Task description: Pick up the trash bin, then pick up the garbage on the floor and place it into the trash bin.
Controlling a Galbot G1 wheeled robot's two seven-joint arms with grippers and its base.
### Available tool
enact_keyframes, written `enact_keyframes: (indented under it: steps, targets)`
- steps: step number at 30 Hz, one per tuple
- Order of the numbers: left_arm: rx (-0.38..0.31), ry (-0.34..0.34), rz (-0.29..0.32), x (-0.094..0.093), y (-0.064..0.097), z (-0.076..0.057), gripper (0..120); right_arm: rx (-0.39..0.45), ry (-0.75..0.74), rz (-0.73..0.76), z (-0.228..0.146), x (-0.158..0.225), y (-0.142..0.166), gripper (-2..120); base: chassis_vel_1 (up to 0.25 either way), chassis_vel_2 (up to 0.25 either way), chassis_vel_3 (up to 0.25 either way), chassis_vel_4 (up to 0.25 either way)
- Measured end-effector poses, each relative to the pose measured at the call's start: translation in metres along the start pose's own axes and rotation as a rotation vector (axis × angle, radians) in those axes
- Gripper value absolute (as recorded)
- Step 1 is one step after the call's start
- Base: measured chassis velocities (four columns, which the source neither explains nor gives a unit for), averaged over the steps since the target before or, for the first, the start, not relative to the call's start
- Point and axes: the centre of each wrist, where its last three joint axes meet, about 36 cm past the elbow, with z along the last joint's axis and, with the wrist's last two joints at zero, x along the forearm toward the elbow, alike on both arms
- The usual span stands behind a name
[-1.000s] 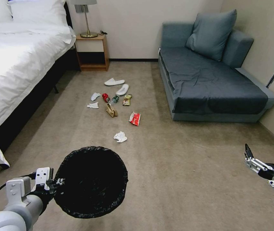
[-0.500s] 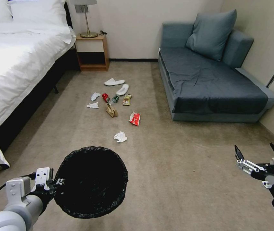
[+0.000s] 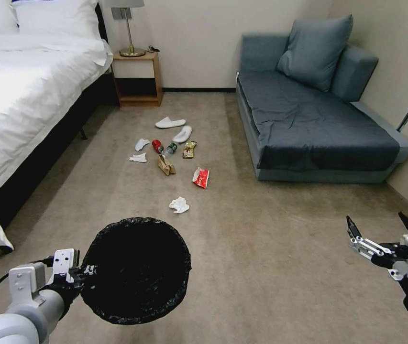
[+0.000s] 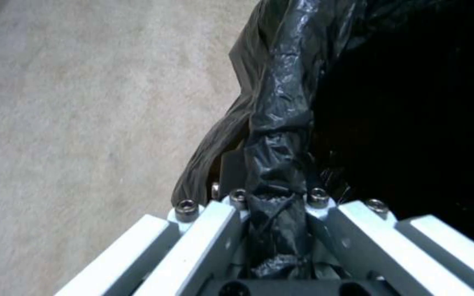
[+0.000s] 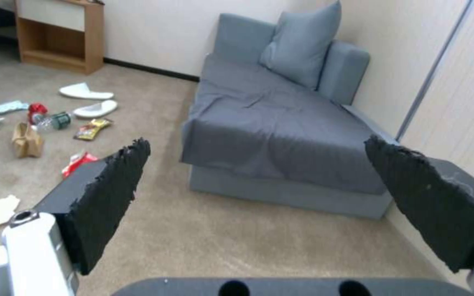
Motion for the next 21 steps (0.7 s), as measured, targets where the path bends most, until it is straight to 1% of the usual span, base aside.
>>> enact_keyframes:
  steps: [11,21]
  targets:
    - [0.001,-0.004,0.002,-0.0001,0.0000,-0.0010,2,0.011,-0.002,-0.024,0.0000,-0.0010,0.0016,100,-0.153,0.146,0.161,-0.142]
    - [0.007,-0.003,0.003,-0.0003,-0.0005,-0.0002,2,0.008,-0.005,-0.043,0.0003,-0.0032,0.0057,100,-0.121,0.100,0.109,-0.115]
